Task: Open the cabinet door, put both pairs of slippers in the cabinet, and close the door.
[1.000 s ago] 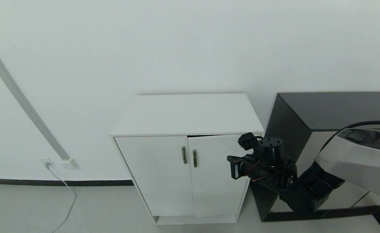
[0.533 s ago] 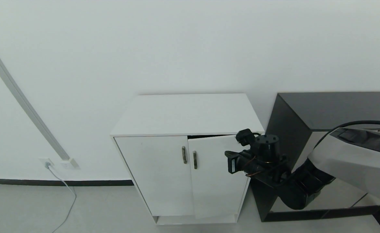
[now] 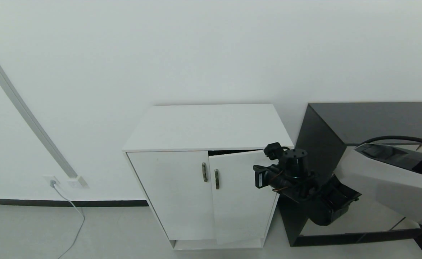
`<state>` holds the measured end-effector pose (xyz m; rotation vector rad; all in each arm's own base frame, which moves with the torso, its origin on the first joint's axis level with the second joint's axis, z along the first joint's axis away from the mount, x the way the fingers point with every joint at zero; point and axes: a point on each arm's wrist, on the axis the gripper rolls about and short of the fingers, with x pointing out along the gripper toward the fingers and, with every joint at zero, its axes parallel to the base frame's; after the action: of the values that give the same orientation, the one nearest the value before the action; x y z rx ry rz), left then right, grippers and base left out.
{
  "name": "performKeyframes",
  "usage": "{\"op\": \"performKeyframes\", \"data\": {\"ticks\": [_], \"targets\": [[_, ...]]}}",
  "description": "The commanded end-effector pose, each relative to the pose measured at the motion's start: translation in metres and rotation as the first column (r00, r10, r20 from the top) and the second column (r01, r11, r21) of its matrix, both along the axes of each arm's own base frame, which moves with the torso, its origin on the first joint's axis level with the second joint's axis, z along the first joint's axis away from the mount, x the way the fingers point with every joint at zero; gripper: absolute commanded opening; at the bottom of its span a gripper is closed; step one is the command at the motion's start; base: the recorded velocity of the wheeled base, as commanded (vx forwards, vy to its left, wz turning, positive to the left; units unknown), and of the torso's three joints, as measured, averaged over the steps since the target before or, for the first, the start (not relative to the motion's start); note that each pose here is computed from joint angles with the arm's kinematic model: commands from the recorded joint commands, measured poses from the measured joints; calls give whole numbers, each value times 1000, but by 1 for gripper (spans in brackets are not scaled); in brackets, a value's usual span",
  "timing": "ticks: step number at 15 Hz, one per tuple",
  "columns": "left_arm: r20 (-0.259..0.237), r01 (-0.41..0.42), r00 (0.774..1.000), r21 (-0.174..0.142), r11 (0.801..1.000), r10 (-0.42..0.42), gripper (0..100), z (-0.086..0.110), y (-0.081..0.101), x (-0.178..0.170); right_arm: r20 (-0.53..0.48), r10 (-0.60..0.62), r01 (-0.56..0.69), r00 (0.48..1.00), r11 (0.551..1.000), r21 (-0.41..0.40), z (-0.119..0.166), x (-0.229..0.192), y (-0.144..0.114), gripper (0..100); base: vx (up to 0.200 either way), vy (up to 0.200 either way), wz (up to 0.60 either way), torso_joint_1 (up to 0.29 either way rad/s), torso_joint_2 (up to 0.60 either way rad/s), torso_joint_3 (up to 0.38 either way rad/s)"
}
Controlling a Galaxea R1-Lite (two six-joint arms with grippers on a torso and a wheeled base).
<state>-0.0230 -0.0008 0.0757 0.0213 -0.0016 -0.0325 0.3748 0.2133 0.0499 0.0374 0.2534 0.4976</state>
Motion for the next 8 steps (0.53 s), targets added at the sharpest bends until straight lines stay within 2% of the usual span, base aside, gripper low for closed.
{"op": "performKeyframes", "data": {"ticks": [1,8], "targets": [[-1,0,1000,0,1000,0,0,0,0,0,-4,-15,15,1000,1000,-2,-7,8,-4,0,0,0,0,0,0,0],[-3,0,1000,0,1000,0,0,0,0,0,4,-27,27,1000,1000,3,-10,17,-5,0,0,0,0,0,0,0]]}}
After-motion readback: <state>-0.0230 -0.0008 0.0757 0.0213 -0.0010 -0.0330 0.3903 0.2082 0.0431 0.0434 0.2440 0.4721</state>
